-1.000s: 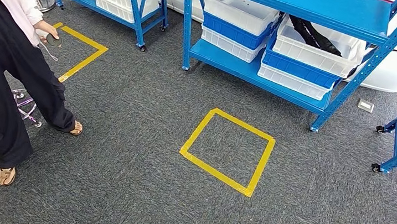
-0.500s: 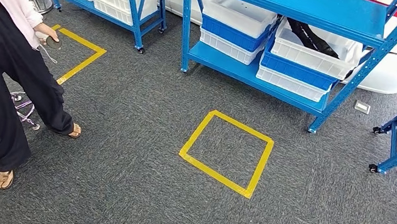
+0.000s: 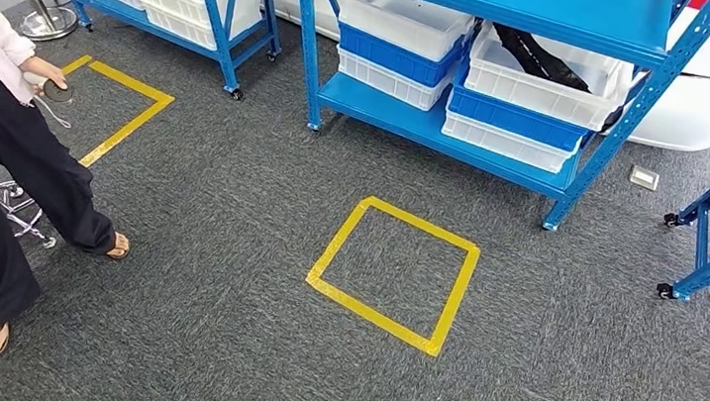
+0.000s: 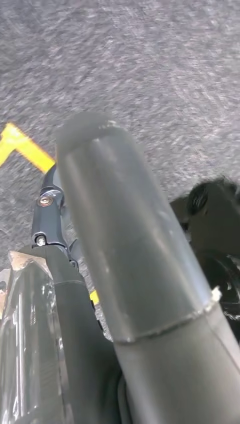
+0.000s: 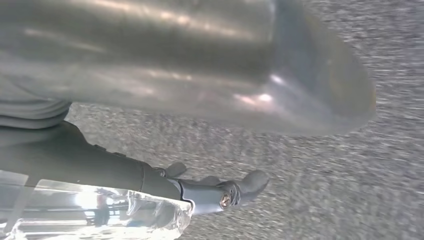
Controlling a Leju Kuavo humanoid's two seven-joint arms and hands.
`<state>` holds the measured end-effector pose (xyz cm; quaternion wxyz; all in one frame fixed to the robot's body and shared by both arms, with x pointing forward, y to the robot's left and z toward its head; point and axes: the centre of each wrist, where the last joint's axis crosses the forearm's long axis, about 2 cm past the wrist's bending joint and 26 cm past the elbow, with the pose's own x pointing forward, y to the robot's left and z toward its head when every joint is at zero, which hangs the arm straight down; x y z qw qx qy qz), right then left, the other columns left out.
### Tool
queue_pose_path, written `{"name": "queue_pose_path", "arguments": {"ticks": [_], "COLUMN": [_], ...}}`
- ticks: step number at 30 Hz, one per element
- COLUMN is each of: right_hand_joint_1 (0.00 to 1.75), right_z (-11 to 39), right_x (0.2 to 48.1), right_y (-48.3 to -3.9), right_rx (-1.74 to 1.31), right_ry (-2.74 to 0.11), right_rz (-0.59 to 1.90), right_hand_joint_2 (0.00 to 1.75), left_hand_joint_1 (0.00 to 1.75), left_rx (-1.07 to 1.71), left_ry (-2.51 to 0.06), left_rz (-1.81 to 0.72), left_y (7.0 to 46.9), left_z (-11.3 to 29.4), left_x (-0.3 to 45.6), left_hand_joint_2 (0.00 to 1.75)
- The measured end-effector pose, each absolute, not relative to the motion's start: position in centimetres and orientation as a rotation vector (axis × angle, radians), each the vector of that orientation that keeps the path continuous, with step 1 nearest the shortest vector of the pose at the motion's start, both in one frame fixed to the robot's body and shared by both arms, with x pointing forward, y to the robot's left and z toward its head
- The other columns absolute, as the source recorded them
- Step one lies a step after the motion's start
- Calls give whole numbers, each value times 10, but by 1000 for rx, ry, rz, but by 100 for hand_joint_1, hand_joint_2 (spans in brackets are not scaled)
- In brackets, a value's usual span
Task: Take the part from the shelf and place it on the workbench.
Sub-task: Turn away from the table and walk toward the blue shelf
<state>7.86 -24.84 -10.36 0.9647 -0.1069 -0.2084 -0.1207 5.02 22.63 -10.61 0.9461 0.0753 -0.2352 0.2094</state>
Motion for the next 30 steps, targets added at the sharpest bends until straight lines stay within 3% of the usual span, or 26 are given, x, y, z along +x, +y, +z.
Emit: {"name": "queue_pose_path", "arguments": {"ticks": [30], "right_hand_joint_1": [0], "right_z": [-104], "right_x": [78], "right_y": [-249], "right_rx": [-211], "right_ry": [-409], "right_rz": [-239], "right_hand_joint_2": [0], "left_hand_joint_1": [0], "left_rx": [160], "left_ry": [-476], "left_rz": [418], "left_y": [226], "left_z": [-106], "left_x": [47], "left_hand_joint_2": [0]}}
